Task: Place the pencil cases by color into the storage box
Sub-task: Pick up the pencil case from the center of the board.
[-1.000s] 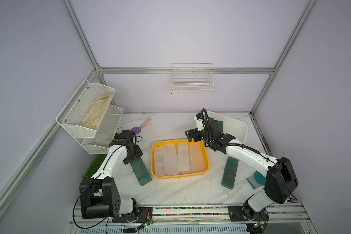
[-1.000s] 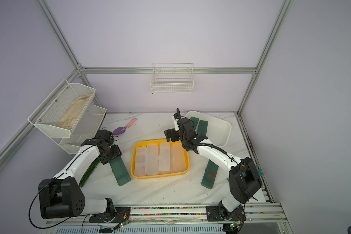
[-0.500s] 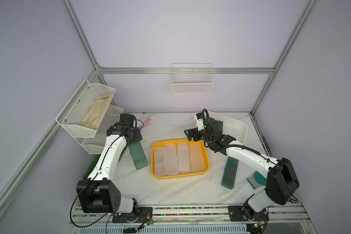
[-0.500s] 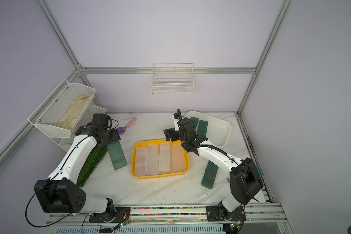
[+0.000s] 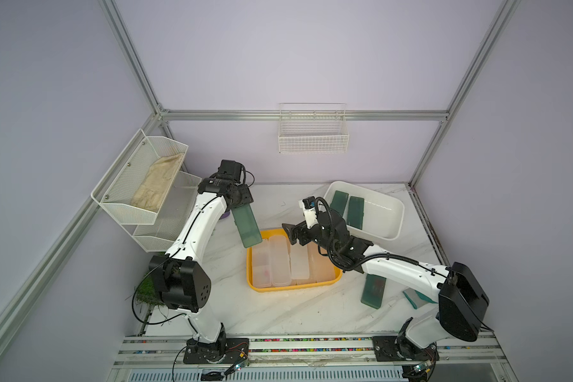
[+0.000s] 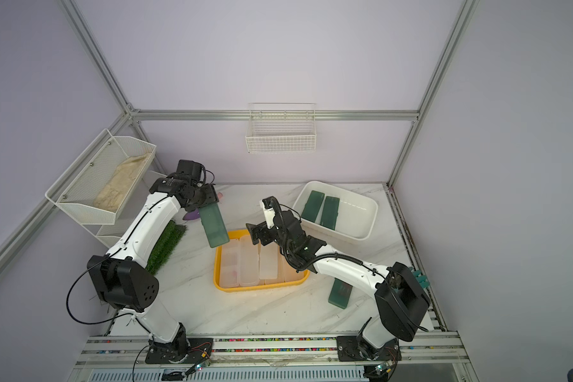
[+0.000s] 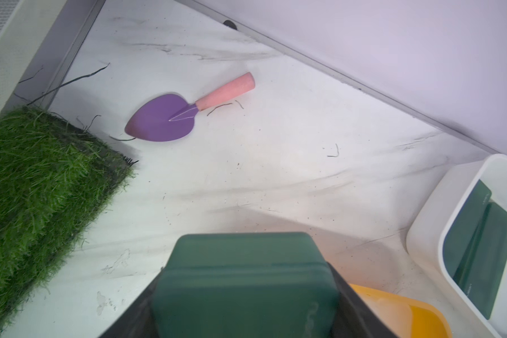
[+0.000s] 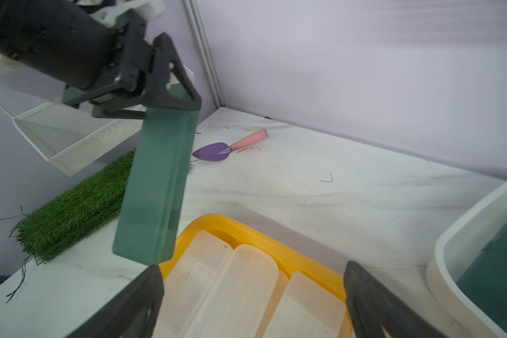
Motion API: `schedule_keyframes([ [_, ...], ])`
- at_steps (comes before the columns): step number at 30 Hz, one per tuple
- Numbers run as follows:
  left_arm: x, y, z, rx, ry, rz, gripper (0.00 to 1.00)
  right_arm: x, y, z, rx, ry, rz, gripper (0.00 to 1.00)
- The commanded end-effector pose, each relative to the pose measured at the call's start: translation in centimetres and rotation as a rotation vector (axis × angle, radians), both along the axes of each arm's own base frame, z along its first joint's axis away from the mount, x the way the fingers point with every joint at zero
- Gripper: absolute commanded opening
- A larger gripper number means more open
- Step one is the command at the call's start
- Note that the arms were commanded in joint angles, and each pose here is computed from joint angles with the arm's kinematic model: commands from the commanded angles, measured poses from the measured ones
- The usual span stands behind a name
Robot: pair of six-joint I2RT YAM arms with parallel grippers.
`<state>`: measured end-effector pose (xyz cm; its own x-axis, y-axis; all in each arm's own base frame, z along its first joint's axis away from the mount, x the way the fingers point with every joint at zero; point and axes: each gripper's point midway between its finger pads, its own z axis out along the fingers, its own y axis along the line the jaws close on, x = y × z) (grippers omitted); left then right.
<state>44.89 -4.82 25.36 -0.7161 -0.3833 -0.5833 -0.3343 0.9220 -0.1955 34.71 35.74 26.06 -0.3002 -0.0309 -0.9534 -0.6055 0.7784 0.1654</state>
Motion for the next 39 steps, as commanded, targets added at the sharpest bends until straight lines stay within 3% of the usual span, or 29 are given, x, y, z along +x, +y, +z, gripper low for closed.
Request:
schedule_keyframes([
  [1,1.3,-1.3,3.8,-0.044,-0.113,0.008,0.55,-0.1,2.6,0.9,0.043,-0.093,-0.013,0.97],
  [10,2.0,-3.9,3.8,-0.045,-0.130,-0.024,0.55,-2.2,9.4,-1.5,0.077,-0.107,0.015,0.97],
  [31,1.6,-5.6,5.1,-0.046,-0.169,-0.061,0.55,1.0,10.4,-4.9,-0.013,-0.129,-0.113,0.97],
  [39,1.2,-6.0,5.8,-0.049,-0.184,-0.076,0.55,1.7,10.0,-5.5,-0.016,-0.115,-0.117,0.91],
])
